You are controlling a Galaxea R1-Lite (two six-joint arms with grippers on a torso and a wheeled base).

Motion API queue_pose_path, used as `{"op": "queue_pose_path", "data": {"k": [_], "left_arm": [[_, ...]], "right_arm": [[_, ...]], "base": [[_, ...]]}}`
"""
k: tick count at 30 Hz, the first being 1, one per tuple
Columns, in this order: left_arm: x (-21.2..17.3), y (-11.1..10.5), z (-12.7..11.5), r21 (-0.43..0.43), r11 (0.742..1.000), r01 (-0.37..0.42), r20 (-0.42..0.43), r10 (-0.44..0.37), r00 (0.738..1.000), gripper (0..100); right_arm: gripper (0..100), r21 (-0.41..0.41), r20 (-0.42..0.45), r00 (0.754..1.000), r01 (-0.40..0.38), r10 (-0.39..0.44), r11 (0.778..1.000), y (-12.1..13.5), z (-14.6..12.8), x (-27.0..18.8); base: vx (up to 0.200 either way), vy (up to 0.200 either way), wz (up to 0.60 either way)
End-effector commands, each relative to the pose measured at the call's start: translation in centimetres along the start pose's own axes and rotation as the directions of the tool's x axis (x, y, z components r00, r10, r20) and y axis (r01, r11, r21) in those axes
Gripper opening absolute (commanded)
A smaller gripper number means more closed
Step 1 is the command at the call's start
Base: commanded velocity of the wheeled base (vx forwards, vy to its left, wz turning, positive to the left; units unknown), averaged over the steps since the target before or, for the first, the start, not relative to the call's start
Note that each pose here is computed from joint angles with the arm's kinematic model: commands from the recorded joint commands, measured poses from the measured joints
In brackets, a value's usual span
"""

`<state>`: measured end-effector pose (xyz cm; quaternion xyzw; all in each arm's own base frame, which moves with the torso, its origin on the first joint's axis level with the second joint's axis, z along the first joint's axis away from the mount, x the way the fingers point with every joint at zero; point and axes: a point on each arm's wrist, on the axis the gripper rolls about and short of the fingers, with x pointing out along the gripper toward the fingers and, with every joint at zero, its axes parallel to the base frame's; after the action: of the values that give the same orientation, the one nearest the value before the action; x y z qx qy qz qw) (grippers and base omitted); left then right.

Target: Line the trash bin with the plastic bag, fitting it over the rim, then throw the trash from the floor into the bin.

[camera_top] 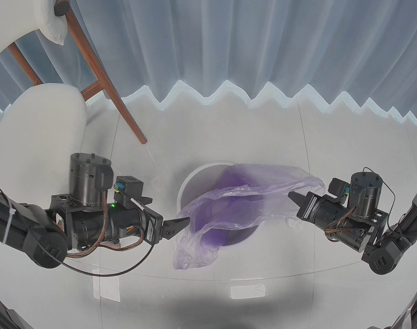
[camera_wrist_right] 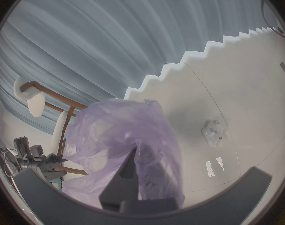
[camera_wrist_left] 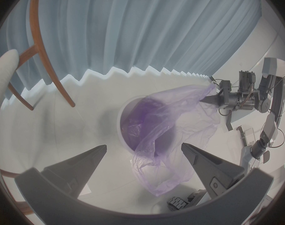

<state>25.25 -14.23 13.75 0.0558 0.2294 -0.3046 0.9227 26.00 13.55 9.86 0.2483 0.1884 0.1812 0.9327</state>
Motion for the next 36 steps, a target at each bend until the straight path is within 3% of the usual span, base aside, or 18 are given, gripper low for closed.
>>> {"op": "queue_pose_path", "data": {"k": [1,6,9,10,18,24,26,27,32,36], "left_arm": [[4.0,0.0,-2.0,0.003,0.999,0.034,-0.059,-0.034,0.998,100],[7.9,-0.4,-3.5,0.010,0.998,0.056,-0.052,-0.055,0.997,100],[10.5,0.0,-4.3,0.016,0.999,0.050,0.001,-0.050,0.999,100],[10.9,0.1,-4.3,0.016,0.999,0.050,0.027,-0.050,0.998,0],[10.9,0.9,-2.5,-0.062,0.997,0.038,0.120,-0.030,0.992,0],[6.6,0.5,1.5,-0.100,0.994,0.054,0.204,-0.033,0.978,0],[6.4,0.5,1.6,-0.100,0.994,0.054,0.204,-0.033,0.978,0],[3.3,0.0,3.5,-0.109,0.990,0.084,0.177,-0.063,0.982,0],[1.3,-0.2,4.5,-0.187,0.977,0.100,0.019,-0.099,0.995,0],[2.2,0.2,6.0,-0.258,0.961,0.095,0.021,-0.093,0.995,0]], "right_arm": [[0,-0.001,0.014,1.000,-0.011,0.011,1.000,0.3,0.3,-0.3],[0,0.000,0.018,1.000,-0.014,0.014,1.000,0.4,0.4,-0.6],[0,0.000,0.022,1.000,-0.021,0.021,1.000,0.6,0.5,-0.8],[0,-0.001,0.024,0.999,-0.024,0.024,1.000,0.7,0.6,-0.9],[0,0.002,0.053,0.997,-0.049,0.049,0.999,1.2,1.4,-2.1],[0,0.007,0.046,0.995,-0.090,0.090,0.996,-0.4,3.0,-2.8],[0,0.006,0.044,0.995,-0.093,0.092,0.996,-0.5,3.1,-2.8],[0,-0.009,-0.001,0.994,-0.111,0.111,0.994,-2.1,4.0,-3.0],[0,-0.025,-0.055,0.991,-0.125,0.123,0.992,-3.7,5.4,-1.6],[0,-0.031,-0.058,0.990,-0.131,0.129,0.991,-3.9,6.7,0.8]], "base": [[0.000,0.000,0.00],[0.000,0.000,0.00],[0.000,0.000,0.00],[0.000,0.000,0.00],[0.000,0.000,0.00],[0.000,0.000,0.00],[0.000,0.000,0.00],[0.000,0.000,0.00],[0.000,0.000,0.00],[0.000,0.000,0.00]]}}
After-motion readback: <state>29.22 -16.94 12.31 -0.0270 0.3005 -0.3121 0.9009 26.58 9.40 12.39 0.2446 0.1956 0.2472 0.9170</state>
